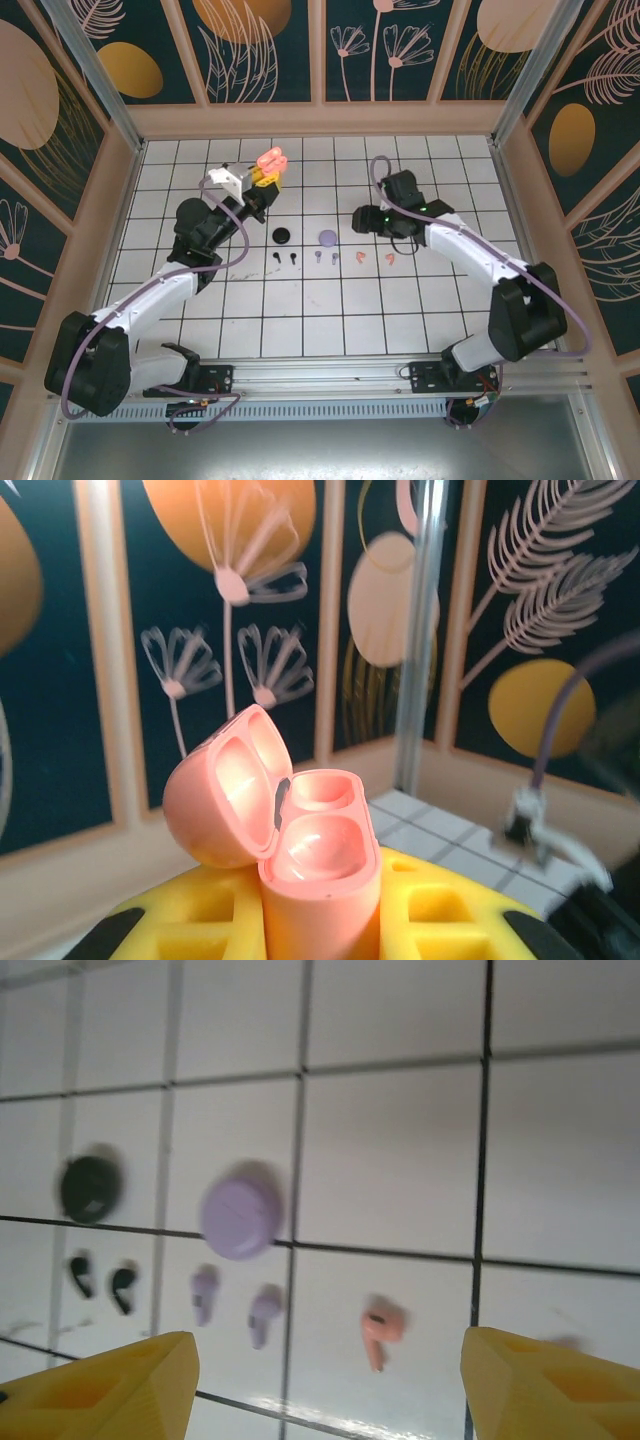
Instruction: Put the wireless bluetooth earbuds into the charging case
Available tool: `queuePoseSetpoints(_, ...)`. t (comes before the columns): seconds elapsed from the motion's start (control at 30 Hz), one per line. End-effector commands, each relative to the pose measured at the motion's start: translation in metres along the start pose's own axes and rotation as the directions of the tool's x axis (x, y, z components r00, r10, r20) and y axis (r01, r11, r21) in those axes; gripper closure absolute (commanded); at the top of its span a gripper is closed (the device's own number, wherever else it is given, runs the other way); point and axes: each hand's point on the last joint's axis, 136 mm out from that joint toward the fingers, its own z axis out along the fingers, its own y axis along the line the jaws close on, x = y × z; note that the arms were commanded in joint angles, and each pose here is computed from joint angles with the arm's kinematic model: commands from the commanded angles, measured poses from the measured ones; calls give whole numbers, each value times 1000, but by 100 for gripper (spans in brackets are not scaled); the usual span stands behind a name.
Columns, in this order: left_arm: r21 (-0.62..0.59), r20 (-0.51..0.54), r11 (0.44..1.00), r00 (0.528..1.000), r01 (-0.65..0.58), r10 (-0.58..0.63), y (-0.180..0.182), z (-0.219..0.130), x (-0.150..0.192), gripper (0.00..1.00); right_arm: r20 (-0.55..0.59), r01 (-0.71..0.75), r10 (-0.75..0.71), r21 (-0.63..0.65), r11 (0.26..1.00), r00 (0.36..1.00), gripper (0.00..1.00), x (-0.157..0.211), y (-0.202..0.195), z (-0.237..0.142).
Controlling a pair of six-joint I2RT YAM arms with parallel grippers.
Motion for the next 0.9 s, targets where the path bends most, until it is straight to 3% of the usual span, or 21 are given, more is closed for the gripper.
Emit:
queuePoseSetpoints(0.0, -70, 209, 992, 971, -105, 117, 1, -10, -53, 100, -21, -105, 109, 134, 985, 994, 30, 18, -18, 19)
queuePoseSetpoints(0.43, -103, 168, 985, 974, -138, 154, 5, -4, -45, 100, -91, -127, 161, 299, 946, 983, 39, 51, -22, 72)
queuePoseSetpoints(0.87, -73, 138, 989, 981, -130, 140, 1, 0, -28, 100, -84, -135, 168, 307, 942, 982, 52, 44, -19, 86)
